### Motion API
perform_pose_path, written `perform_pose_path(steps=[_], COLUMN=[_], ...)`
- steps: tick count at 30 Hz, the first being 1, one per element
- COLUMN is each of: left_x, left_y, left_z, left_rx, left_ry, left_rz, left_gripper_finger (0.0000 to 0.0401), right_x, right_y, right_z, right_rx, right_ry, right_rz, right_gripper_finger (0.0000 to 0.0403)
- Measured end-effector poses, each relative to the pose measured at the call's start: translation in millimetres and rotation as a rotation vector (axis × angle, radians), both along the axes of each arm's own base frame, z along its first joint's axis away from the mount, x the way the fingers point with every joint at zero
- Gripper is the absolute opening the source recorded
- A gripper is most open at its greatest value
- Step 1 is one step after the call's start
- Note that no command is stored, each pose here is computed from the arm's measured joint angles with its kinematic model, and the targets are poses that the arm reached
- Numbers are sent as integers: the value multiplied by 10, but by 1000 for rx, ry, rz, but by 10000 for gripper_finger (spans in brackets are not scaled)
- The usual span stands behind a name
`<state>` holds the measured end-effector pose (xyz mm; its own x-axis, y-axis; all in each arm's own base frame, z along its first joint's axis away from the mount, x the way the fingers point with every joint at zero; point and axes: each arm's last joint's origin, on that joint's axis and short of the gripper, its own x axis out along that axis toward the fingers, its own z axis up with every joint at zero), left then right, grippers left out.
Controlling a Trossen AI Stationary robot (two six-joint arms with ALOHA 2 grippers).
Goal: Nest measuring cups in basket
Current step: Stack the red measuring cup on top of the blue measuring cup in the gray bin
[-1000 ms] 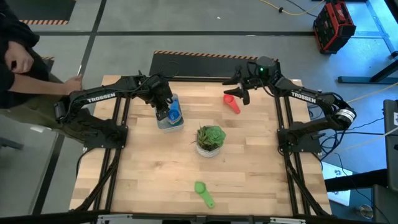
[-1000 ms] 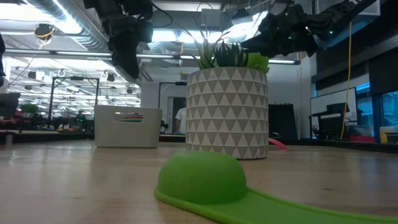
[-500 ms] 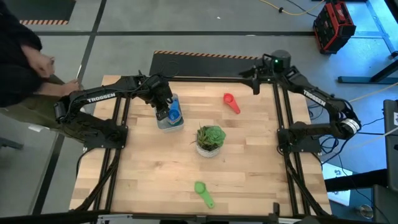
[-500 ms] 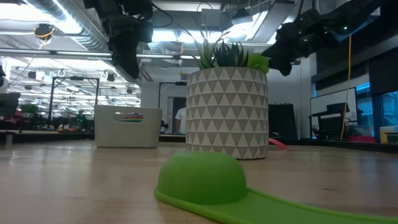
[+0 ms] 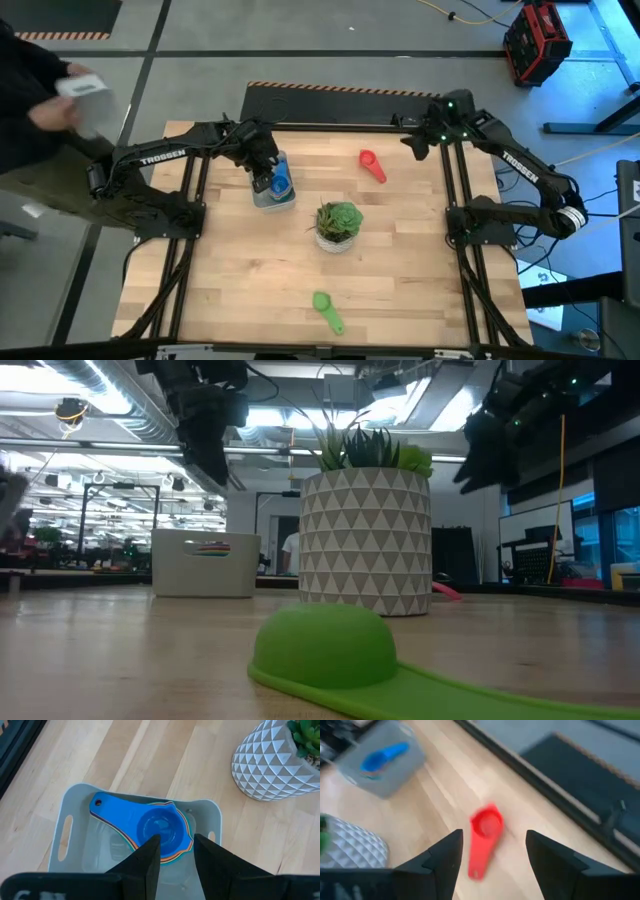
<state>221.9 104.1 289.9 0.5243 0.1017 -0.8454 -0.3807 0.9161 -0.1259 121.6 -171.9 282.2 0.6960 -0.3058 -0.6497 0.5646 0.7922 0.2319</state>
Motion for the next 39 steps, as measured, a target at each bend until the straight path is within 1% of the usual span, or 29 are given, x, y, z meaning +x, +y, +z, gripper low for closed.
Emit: perform_pose_path(steps=[5, 8, 14, 17, 21, 27, 33, 39], left_x=[1, 3, 3, 3, 3, 3, 4, 3], left_y=[0, 2, 2, 2, 2, 2, 1, 1], left_z=[1, 2, 2, 2, 2, 2, 2, 2], left_rx=[0, 2, 1, 1, 1, 1, 1, 1], left_ry=[-1, -4, -4, -4, -4, -4, -4, -4], left_rz=[0, 0, 2, 2, 2, 2, 2, 2], left_gripper_finger=[110, 110, 110, 110, 110, 110, 110, 110], right_x=[-2, 20, 182, 302, 469, 633, 748, 844], right_y=[-7, -40, -194, -247, -281, -333, -374, -369], right_z=[-217, -336, -508, -589, -736, -958, -1041, -1173], right_rx=[102, 142, 131, 125, 124, 91, 63, 74], right_ry=[45, 56, -21, -27, 6, 98, 73, 94], right_rz=[-55, -70, -109, -84, -62, -105, -87, -62], right_gripper_finger=[221, 221, 221, 221, 221, 221, 221, 221])
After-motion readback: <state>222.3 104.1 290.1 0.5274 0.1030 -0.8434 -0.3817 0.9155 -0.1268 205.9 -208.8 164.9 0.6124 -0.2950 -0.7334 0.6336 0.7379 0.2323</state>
